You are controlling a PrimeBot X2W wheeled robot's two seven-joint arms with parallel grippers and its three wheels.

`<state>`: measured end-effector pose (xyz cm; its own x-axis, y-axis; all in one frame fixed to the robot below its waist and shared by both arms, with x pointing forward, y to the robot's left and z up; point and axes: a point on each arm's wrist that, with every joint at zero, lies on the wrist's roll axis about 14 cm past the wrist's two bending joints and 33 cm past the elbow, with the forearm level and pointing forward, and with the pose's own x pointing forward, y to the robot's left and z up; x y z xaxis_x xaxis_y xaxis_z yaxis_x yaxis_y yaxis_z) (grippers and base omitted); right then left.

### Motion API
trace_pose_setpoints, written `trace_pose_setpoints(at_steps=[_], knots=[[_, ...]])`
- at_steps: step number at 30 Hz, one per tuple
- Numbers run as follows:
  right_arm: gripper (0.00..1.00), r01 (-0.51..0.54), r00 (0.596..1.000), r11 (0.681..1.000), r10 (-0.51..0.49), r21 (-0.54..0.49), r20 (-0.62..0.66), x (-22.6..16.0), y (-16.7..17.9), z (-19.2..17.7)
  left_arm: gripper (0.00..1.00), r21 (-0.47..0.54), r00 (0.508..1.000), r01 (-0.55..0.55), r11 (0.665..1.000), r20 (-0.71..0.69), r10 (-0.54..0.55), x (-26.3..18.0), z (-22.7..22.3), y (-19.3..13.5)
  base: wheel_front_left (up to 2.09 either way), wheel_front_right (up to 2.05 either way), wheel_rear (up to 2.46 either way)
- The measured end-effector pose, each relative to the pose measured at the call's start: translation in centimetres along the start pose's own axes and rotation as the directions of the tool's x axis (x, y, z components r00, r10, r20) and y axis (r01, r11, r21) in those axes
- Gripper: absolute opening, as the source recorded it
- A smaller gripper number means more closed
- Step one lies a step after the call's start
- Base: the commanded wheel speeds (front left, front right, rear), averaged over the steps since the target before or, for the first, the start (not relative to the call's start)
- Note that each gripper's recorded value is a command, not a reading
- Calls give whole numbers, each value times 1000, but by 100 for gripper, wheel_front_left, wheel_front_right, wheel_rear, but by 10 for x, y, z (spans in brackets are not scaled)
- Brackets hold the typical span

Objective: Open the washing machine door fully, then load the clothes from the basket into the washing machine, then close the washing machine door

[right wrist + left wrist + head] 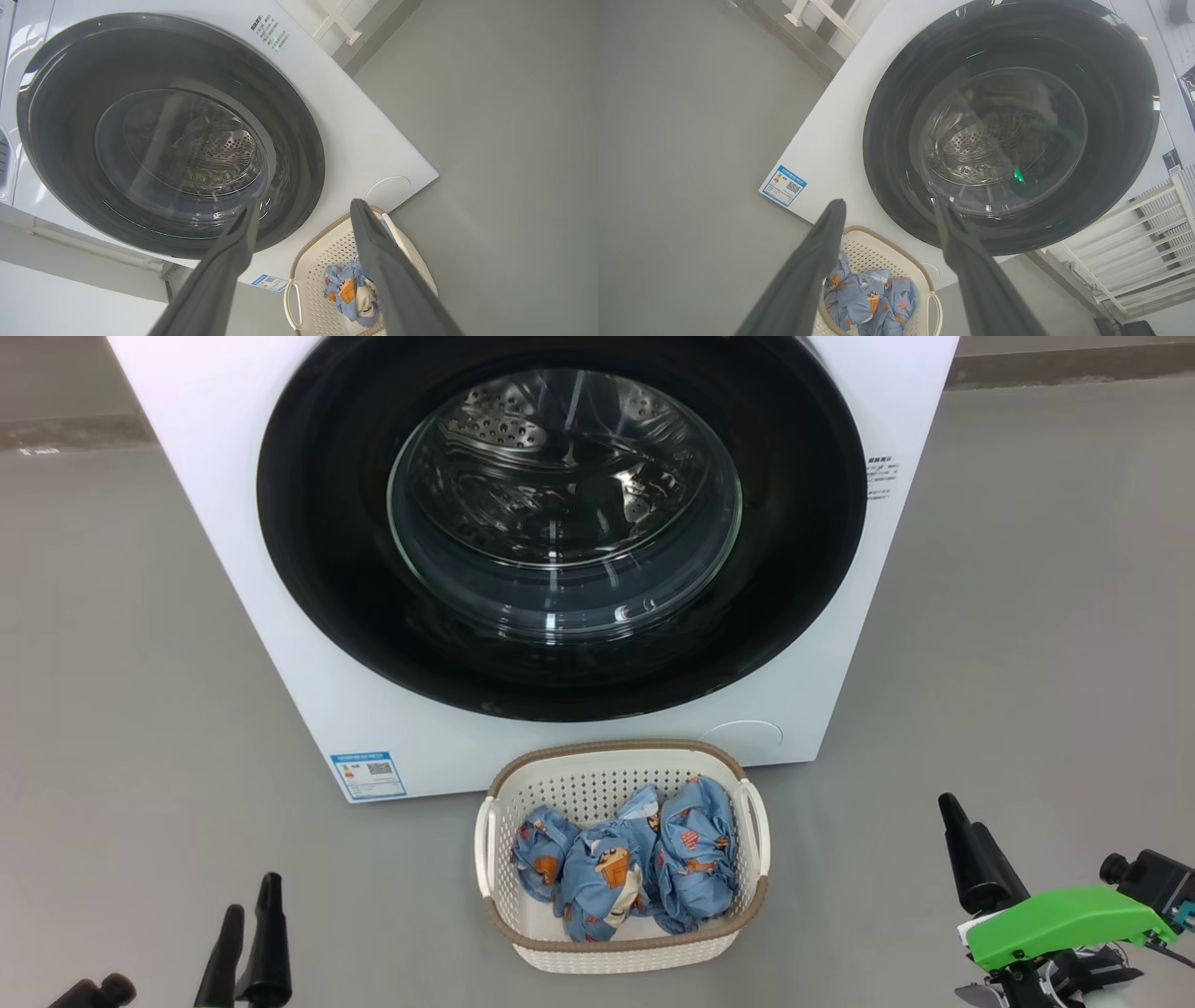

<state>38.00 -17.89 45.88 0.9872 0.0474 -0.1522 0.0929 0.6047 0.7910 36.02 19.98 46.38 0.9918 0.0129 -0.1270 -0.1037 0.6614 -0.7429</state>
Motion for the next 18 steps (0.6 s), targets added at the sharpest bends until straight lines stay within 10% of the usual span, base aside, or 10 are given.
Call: trace_pose_setpoints(at_steps=[18], knots=[[100, -30, 999, 975, 27, -222, -17, 2, 4, -6, 100, 193, 1000, 16, 981, 1, -17, 2, 1, 1, 0, 0, 0]])
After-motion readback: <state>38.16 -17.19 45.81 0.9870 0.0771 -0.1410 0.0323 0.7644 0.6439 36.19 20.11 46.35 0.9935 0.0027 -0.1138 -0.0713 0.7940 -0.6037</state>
